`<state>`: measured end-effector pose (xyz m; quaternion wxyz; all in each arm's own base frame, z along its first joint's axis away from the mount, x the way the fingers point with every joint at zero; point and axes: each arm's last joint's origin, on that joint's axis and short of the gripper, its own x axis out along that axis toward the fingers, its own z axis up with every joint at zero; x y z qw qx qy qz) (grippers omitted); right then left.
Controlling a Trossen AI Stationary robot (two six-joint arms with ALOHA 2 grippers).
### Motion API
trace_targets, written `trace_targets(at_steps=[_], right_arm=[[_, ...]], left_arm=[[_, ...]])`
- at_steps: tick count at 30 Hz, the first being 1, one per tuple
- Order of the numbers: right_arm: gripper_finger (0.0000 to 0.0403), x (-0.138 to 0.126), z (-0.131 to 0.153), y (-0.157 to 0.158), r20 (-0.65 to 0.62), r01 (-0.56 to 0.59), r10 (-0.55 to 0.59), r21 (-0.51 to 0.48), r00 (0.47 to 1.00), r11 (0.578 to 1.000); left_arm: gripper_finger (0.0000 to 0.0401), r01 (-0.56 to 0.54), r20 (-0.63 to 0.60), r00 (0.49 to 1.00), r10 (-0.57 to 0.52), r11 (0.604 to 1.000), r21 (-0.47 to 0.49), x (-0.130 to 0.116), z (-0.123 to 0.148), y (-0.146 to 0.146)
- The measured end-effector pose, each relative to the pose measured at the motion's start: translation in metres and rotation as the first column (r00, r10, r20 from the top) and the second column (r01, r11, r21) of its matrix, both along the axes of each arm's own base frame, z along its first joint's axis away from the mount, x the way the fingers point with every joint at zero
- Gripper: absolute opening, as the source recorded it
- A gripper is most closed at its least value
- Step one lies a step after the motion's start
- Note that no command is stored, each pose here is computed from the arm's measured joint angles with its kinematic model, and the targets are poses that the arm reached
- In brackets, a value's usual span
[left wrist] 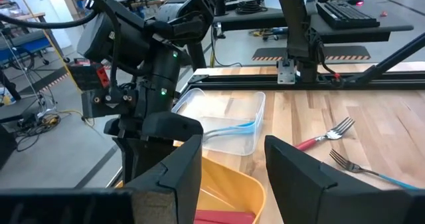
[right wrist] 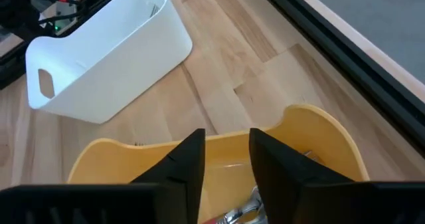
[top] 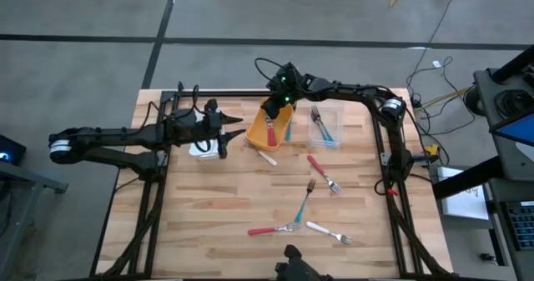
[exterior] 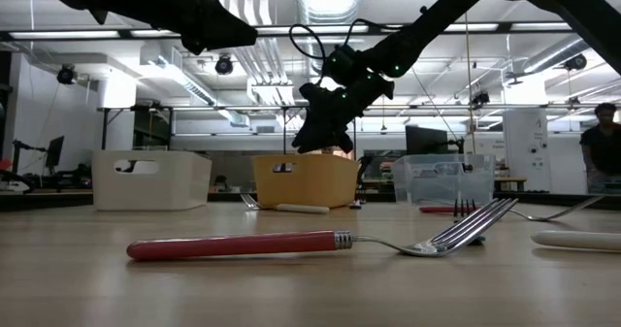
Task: Sort silverware by color (type)
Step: Put the pink fork into the yellow bin
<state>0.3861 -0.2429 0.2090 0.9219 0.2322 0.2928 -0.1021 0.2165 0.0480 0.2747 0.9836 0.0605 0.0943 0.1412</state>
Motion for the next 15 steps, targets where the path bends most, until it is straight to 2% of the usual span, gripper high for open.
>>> trace_targets(at_steps=[5, 9, 15], right_arm=[[0.0119, -0.003, 0.005, 0.002, -0.016, -0.007, 0.007, 0.003, 1.0, 1.0], [0.0119, -0.012, 0.019, 0.01, -0.051, -0.019, 0.019, 0.014, 0.999, 1.0], [0.0099, -0.029, 0.036, 0.035, -0.19, -0.093, 0.1, 0.042, 0.977, 0.995]], left_arm=[[0.0145, 0.0, -0.024, 1.0, 0.0, 1.0, -0.005, 0.003, -0.004, 0.001], [0.0145, -0.004, -0.057, 0.998, 0.004, 1.0, -0.01, 0.008, -0.011, 0.002], [0.0145, -0.008, -0.092, 0.996, 0.007, 1.0, -0.004, 0.016, -0.017, 0.004]])
